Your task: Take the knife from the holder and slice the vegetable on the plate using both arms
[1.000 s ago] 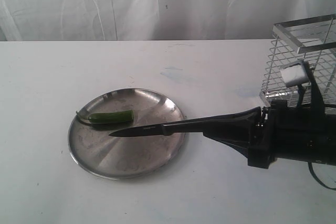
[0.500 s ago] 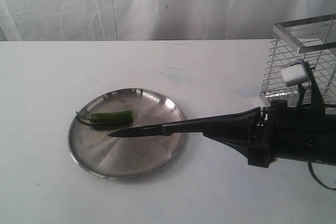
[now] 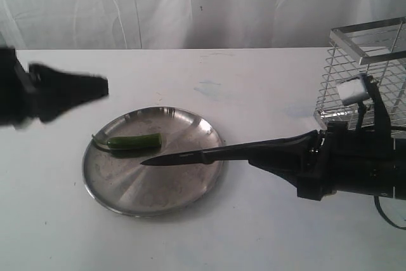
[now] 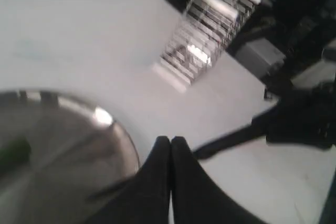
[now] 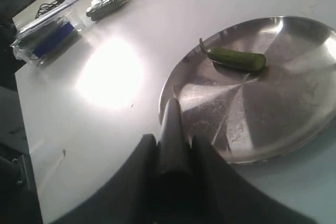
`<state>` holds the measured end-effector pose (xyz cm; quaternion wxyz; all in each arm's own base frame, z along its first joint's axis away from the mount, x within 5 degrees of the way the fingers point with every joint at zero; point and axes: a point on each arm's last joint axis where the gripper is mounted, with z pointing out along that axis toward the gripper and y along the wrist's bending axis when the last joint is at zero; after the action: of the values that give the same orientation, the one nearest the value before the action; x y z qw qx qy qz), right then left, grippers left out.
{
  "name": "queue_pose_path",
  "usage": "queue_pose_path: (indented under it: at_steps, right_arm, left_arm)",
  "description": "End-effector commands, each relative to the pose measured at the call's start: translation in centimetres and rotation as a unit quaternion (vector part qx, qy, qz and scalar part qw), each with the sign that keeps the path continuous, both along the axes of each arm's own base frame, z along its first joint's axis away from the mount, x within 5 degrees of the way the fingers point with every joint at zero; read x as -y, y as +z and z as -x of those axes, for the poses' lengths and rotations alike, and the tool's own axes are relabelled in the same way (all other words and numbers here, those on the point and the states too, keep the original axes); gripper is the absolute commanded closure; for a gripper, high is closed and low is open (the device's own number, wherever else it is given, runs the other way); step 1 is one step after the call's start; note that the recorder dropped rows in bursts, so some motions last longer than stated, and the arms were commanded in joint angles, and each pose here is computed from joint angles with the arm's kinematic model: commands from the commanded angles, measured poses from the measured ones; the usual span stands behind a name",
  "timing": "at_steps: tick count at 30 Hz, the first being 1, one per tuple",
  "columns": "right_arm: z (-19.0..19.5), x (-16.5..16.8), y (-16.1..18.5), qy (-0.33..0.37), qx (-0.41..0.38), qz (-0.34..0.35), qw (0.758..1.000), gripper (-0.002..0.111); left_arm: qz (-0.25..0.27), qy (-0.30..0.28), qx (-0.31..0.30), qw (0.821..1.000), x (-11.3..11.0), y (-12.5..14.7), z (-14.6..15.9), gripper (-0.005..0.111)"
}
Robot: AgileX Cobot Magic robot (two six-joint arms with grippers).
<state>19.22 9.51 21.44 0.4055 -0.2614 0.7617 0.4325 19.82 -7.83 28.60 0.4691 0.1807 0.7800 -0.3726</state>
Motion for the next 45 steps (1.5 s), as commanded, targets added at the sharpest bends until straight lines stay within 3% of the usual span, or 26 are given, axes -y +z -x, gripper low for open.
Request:
queue_pose_path:
  at_steps: [1, 7, 12, 16, 21, 36, 45]
  right_arm:
    - [0.0, 0.0, 0.2, -0.003, 0.000, -0.007, 1.000, 0.108]
    - [-0.6, -0.2, 1.4, 0.010, 0.022, -0.022, 0.999, 0.108]
    - [-0.9, -1.0, 2.4, 0.030, 0.037, -0.031, 0.998, 0.108]
    - [-1.3, -2.8, 3.6, 0.051, 0.059, -0.018, 0.997, 0.108]
    - [-2.5, -5.1, 4.6, 0.023, 0.055, 0.020, 0.998, 0.108]
    - [-2.8, -8.5, 4.7, 0.030, 0.041, 0.044, 0.998, 0.108]
    - [-3.0, -8.5, 4.4, 0.007, 0.042, 0.064, 0.997, 0.108]
  left_arm:
    - [-0.015, -0.035, -0.091, 0.995, 0.2, -5.7, 1.6, 0.107]
    - [0.008, -0.023, -0.111, 0.994, 0.7, -11.1, 6.2, 0.107]
    - [0.027, 0.013, -0.089, 0.996, 1.0, -12.3, 7.6, 0.107]
    - [0.039, 0.026, -0.071, 0.996, 1.8, -11.9, 6.7, 0.107]
    - [0.052, 0.007, -0.045, 0.998, 3.9, -10.7, 4.6, 0.107]
    - [0.061, 0.006, -0.049, 0.997, 8.6, -11.0, 0.6, 0.107]
    - [0.067, 0.050, -0.068, 0.994, 8.9, -11.6, -0.8, 0.107]
